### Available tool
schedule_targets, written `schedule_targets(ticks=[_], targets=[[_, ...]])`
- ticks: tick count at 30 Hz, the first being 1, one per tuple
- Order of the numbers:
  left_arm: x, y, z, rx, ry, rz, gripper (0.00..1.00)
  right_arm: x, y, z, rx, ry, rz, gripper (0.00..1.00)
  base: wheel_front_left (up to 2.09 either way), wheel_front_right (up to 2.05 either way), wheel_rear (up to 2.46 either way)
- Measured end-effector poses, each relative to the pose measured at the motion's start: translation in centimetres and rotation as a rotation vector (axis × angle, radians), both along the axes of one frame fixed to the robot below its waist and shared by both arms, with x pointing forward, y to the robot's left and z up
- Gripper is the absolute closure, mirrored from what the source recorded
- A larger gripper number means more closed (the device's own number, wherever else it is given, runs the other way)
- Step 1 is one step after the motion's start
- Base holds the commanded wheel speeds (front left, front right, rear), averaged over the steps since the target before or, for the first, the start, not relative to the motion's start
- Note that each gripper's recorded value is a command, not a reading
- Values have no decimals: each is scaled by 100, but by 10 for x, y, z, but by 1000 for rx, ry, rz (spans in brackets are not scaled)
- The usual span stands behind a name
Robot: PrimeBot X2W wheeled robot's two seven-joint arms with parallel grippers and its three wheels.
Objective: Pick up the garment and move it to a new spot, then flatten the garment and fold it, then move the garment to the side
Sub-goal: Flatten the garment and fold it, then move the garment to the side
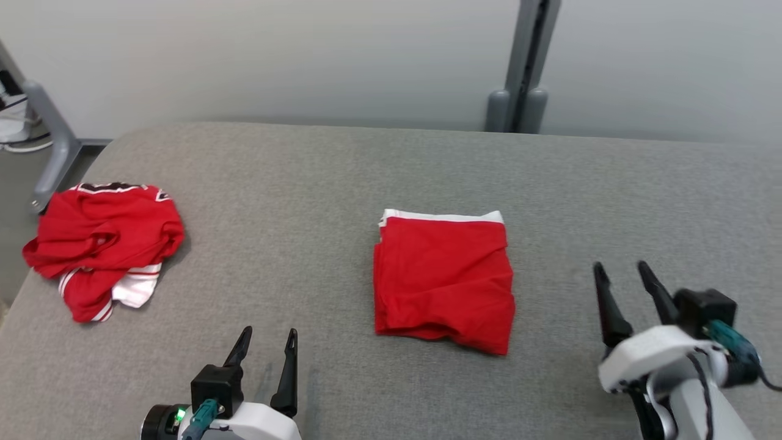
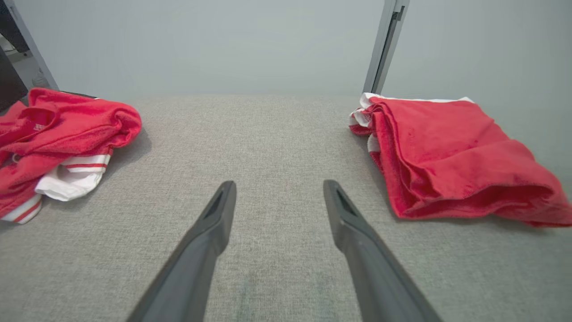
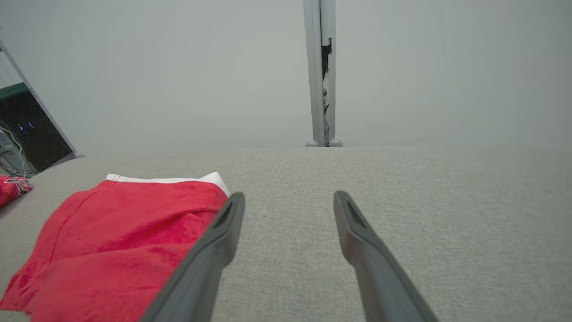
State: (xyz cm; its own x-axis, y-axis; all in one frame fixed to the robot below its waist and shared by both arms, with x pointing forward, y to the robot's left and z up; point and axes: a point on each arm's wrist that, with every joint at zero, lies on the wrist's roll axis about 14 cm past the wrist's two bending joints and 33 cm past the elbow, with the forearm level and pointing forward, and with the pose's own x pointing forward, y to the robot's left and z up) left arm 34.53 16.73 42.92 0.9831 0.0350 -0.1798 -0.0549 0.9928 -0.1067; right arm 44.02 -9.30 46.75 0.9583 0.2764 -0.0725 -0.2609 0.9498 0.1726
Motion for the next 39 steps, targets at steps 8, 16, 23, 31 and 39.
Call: schedule_targets(ticks=[8, 16, 23, 31, 39], targets=[[1, -10, 3, 25, -15, -39, 0, -38, -58, -14, -1, 30, -159, 0, 0, 0, 0], [-8, -10, 3, 42, -15, -43, 0, -62, -64, -20, -41, 36, -160, 0, 0, 0, 0], [-21, -7, 1, 50, -14, -27, 0, -74, -62, -17, -25, 27, -159, 0, 0, 0, 0], [-26, -3, -1, 52, -10, -17, 0, -78, -58, -14, -14, 20, -149, 0, 0, 0, 0], [-27, -2, -4, 51, 0, -14, 0, -77, -49, -21, -6, 42, -122, 0, 0, 0, 0]])
